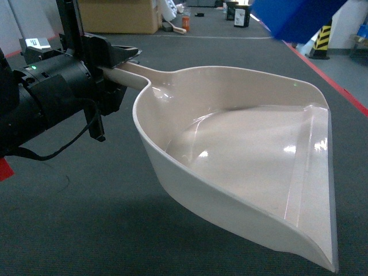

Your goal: Place part in tray to right shelf

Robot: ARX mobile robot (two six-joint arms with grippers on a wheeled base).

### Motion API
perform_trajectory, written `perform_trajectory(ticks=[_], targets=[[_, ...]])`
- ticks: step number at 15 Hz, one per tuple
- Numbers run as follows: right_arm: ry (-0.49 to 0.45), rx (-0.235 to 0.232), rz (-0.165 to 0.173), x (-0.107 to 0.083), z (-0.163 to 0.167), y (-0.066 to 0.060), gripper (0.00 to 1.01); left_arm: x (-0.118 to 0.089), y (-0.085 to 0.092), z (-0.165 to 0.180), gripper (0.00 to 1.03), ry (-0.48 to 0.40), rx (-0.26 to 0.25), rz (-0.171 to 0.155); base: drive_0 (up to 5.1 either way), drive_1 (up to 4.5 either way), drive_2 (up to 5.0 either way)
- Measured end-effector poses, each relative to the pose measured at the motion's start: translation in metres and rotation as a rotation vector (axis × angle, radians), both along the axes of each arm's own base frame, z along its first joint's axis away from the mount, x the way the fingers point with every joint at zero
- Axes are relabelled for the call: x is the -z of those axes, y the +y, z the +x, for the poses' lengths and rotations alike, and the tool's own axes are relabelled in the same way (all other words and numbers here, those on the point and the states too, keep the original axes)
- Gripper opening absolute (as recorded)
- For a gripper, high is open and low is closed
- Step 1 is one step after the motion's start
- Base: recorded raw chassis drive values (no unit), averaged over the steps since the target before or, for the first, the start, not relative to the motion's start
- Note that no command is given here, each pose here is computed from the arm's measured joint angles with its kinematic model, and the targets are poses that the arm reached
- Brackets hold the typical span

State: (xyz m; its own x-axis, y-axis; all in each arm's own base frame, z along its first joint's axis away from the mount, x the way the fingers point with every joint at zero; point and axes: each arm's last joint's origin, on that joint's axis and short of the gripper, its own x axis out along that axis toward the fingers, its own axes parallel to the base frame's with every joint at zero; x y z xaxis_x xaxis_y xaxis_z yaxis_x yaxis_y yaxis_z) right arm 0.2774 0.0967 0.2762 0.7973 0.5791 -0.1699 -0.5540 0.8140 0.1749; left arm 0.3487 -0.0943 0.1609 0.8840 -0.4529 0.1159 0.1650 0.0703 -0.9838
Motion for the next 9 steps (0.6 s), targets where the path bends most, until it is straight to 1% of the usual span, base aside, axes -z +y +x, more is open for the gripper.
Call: perform_trajectory(ticks=[1,2,3,4,5,6,7,8,9], targets=[[0.025,-0.007,0.007,0.004,0.001,0.006,0.47,0.0,0.0,0.0,0.12,0.0,0.0,0.0,0.0,0.0,0.0],[0.071,-0.02,0.015,0.013,0.004,0.019,0.47,0.0,0.0,0.0,0.12,0.0,0.0,0.0,0.0,0.0,0.0],[0.122,-0.046,0.034,0.023,0.008,0.033,0.47,0.0,0.0,0.0,0.12,0.0,0.0,0.0,0.0,0.0,0.0],[0.179,-0.064,0.046,0.031,0.011,0.044,0.47,0.0,0.0,0.0,0.12,0.0,0.0,0.0,0.0,0.0,0.0],[0.201,-0.055,0.033,0.036,0.012,0.052,0.57,0.0,0.0,0.0,0.12,0.0,-0.002,0.0,0.0,0.0,0.0],[0.196,-0.031,0.025,0.036,0.012,0.053,0.68,0.0,0.0,0.0,0.12,0.0,-0.002,0.005,0.0,0.0,0.0],[0.173,0.006,0.011,0.032,0.011,0.051,0.81,0.0,0.0,0.0,0.12,0.0,-0.001,0.004,0.0,0.0,0.0],[0.136,0.034,-0.005,0.022,0.007,0.046,0.94,0.0,0.0,0.0,0.12,-0.003,0.0,0.004,0.0,0.0,0.0],[0.089,0.057,-0.01,0.011,0.001,0.038,1.0,0.0,0.0,0.0,0.12,-0.002,0.0,0.007,0.0,0.0,0.0]])
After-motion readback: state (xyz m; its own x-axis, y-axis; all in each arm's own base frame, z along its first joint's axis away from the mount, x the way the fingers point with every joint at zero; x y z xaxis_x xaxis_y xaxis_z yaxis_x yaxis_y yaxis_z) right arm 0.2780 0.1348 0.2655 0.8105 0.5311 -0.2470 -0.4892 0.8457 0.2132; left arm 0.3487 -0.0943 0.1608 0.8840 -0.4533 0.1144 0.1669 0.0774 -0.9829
